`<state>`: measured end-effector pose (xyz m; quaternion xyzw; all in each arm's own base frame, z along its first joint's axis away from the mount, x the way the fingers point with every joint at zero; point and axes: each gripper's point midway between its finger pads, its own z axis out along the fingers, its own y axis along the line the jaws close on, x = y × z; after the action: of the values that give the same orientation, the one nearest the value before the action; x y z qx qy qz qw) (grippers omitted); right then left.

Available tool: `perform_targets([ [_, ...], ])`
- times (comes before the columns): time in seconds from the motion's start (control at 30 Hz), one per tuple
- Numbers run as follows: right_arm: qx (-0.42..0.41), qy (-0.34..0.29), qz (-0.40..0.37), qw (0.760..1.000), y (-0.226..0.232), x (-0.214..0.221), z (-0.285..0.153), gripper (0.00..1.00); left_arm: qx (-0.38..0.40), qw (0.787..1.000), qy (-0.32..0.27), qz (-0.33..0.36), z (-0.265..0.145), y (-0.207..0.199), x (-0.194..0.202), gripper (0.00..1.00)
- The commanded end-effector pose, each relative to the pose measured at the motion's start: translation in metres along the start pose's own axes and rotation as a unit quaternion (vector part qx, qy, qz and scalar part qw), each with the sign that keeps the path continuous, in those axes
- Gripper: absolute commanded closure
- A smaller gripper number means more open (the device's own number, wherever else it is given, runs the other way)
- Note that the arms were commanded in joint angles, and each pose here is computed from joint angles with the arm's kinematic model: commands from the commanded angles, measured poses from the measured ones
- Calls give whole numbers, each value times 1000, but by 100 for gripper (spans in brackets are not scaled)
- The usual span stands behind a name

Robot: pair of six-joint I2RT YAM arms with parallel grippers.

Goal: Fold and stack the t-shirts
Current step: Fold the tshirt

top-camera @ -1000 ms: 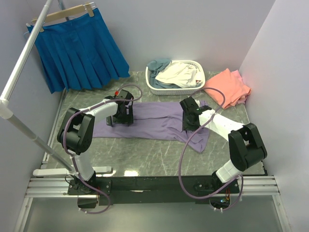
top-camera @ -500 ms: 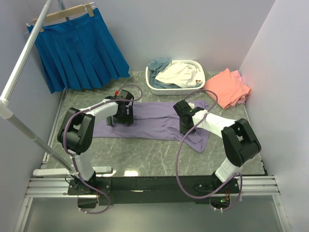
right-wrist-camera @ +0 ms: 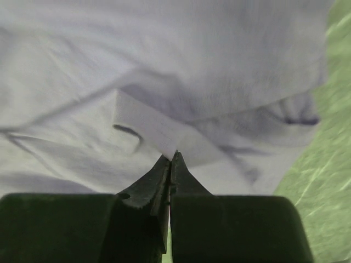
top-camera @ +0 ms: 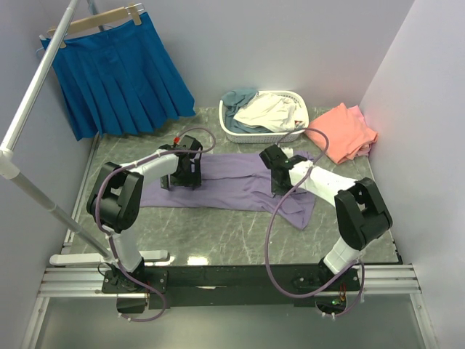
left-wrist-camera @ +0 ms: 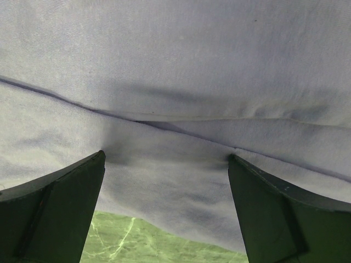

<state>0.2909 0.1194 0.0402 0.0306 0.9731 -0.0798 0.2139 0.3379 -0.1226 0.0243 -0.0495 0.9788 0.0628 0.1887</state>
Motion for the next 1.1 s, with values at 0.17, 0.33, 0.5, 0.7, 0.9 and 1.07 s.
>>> perform_targets([
  [0.17,41,-61,-31,997,-10,-64,-27,100,-22,999,17,17,11,3,11,1],
  [0.33,67,-46,-63,995,-12,-78,-19,100,-23,999,23,23,13,2,15,1],
  [0.5,72,-46,-77,993,-5,-95,-13,100,-26,999,27,32,15,0,19,1],
  [0.7,83,-47,-96,991,0,-109,-3,100,-32,998,31,39,18,-1,23,1],
  [0.9,113,-51,-84,989,-7,-128,7,63,-38,998,32,41,18,0,24,1],
  [1.07,116,-91,-43,988,-12,-161,-5,49,-42,998,29,44,15,0,24,1],
])
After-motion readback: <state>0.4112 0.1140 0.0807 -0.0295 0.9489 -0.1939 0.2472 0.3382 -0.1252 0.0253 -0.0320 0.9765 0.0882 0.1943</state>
